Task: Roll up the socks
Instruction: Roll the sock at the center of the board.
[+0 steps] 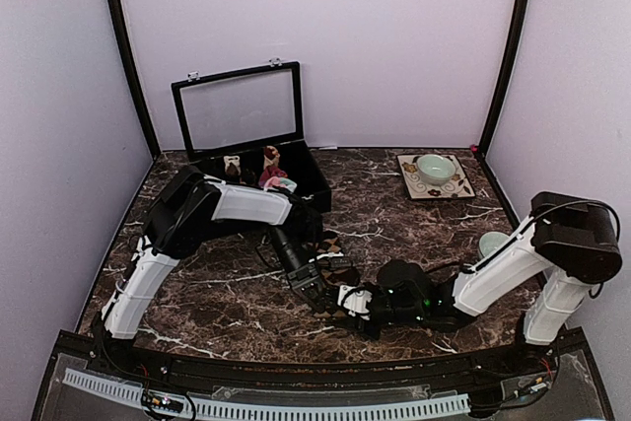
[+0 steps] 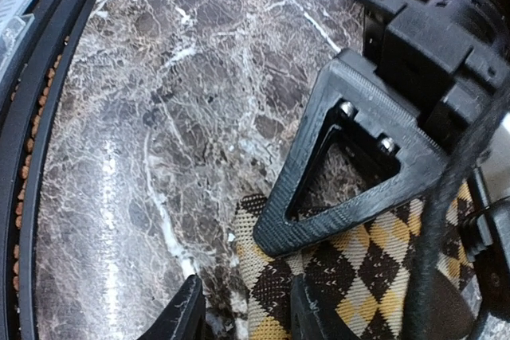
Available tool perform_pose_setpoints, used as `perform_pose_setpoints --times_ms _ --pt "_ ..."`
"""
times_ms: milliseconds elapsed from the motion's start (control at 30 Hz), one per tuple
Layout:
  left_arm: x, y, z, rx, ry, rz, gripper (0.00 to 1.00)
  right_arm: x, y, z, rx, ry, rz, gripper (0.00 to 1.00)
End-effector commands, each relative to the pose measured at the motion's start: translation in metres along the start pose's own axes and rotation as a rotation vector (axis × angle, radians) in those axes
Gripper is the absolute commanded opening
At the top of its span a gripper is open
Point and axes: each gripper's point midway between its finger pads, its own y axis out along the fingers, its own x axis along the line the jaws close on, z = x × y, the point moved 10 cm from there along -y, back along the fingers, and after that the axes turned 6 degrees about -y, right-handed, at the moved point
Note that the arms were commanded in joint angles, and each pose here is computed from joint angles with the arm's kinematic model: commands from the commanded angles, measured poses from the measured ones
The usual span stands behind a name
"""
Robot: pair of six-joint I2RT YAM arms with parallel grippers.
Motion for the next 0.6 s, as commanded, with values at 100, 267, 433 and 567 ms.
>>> perform_pose_setpoints --times_ms 100,267,433,567 --pt "0.053 0.009 0.02 0.127 -0.05 -0.196 0.03 -0.001 0.008 0.006 -0.006 -0.004 0.031 0.31" --pt "0.05 0.006 0.018 0.104 -0.038 -0.194 0.12 0.001 0.008 0.015 0.025 0.033 0.02 0.12" --pt "0.037 -0.008 0.015 0.055 0.007 -0.227 0.18 0.006 0.005 0.03 0.067 0.093 0.019 0.0" --pt "0.016 -0.029 0.021 -0.062 0.093 -0.315 0.34 0.009 -0.002 0.041 0.087 0.173 -0.005 0.0"
